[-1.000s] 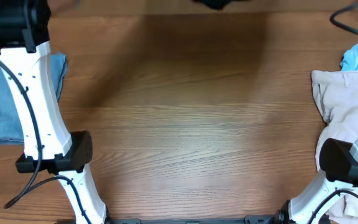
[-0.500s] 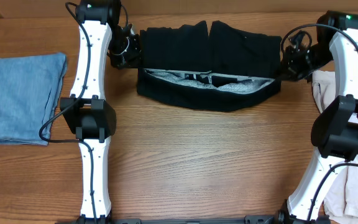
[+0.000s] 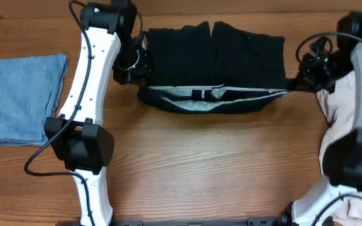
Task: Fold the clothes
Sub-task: 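Pull the waistband corners apart with both grippers to smooth the pants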
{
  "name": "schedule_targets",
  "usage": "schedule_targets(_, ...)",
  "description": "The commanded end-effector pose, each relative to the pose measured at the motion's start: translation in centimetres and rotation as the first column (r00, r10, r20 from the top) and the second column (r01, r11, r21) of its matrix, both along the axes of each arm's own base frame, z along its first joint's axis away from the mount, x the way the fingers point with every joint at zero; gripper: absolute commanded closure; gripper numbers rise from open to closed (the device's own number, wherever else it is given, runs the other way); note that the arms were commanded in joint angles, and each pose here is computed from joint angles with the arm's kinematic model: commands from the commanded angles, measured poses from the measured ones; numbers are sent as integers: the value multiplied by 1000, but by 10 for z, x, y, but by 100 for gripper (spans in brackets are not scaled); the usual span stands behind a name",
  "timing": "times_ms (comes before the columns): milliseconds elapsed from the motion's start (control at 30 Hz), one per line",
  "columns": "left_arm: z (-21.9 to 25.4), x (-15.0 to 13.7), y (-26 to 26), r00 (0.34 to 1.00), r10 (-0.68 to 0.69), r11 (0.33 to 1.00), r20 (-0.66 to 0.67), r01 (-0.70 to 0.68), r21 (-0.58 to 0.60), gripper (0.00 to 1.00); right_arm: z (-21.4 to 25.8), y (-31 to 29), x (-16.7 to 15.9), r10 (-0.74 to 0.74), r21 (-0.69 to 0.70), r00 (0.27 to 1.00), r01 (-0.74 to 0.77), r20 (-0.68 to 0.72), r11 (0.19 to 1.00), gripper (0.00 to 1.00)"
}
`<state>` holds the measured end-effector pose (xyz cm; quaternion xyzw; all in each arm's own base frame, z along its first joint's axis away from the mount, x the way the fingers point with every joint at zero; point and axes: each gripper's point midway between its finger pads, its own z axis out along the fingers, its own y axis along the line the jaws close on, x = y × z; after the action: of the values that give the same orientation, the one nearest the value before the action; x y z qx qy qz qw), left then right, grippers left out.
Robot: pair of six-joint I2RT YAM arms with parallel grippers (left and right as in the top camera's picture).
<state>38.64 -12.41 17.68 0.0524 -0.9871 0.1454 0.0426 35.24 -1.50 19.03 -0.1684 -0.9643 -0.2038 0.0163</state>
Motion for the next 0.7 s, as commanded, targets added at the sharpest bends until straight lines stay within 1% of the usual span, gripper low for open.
schedule_targets(0,-37,-20,40,993,12,987,-114,6,158,96,-14,-24,-41,-43,-115,995,33,-88,993,96)
schedule_targets(133,-91,-50,47,967,40,980,-252,11,199,96,-88,-12,-84,-51,-73,961,32,-270,997,96)
schedule_targets(200,-105,-62,49,954,42,978,-295,21,208,96,-111,-8,-99,-70,-69,945,51,-319,996,96)
schedule_targets(233,-111,-68,50,948,43,977,-316,26,211,96,-118,-6,-104,-72,-65,939,53,-335,996,90)
schedule_targets(267,-118,-76,54,940,41,974,-339,39,225,96,-118,-6,-104,-77,-64,938,59,-338,996,67)
schedule_targets(300,-124,-81,57,934,41,970,-354,47,238,94,-117,-5,-104,-77,-60,938,60,-337,996,57)
schedule_targets(333,-127,-85,57,929,42,970,-368,50,237,90,-116,-5,-103,-77,-60,939,60,-336,996,53)
schedule_targets(367,-129,-91,58,921,43,970,-388,55,238,70,-114,-5,-102,-73,-59,941,56,-332,997,43)
schedule_targets(400,-130,-97,59,912,44,969,-407,60,240,28,-109,-6,-100,-70,-59,942,53,-328,997,36)
schedule_targets(433,-128,-101,59,905,46,968,-424,64,241,7,-102,-7,-96,-67,-60,946,51,-318,997,25)
schedule_targets(467,-124,-100,59,907,46,969,-418,62,240,0,-89,-11,-84,-70,-70,958,53,-278,996,14)
schedule_targets(500,-111,-94,53,917,45,976,-396,44,213,0,-75,-14,-71,-74,-79,970,57,-232,995,5)
schedule_targets(533,-93,-85,46,938,38,983,-345,27,183,0,-58,-17,-59,-73,-87,981,58,-181,995,0)
schedule_targets(600,-69,-72,40,968,25,986,-251,18,167,0,-47,-16,-49,-52,-73,990,43,-131,996,0)
schedule_targets(633,-44,-57,34,991,15,989,-135,5,149,0,-38,0,-37,34,36,999,-33,-35,999,0)
schedule_targets(667,-29,-44,30,999,11,992,-42,-5,130,0,-31,13,-28,86,115,995,-91,45,989,0)
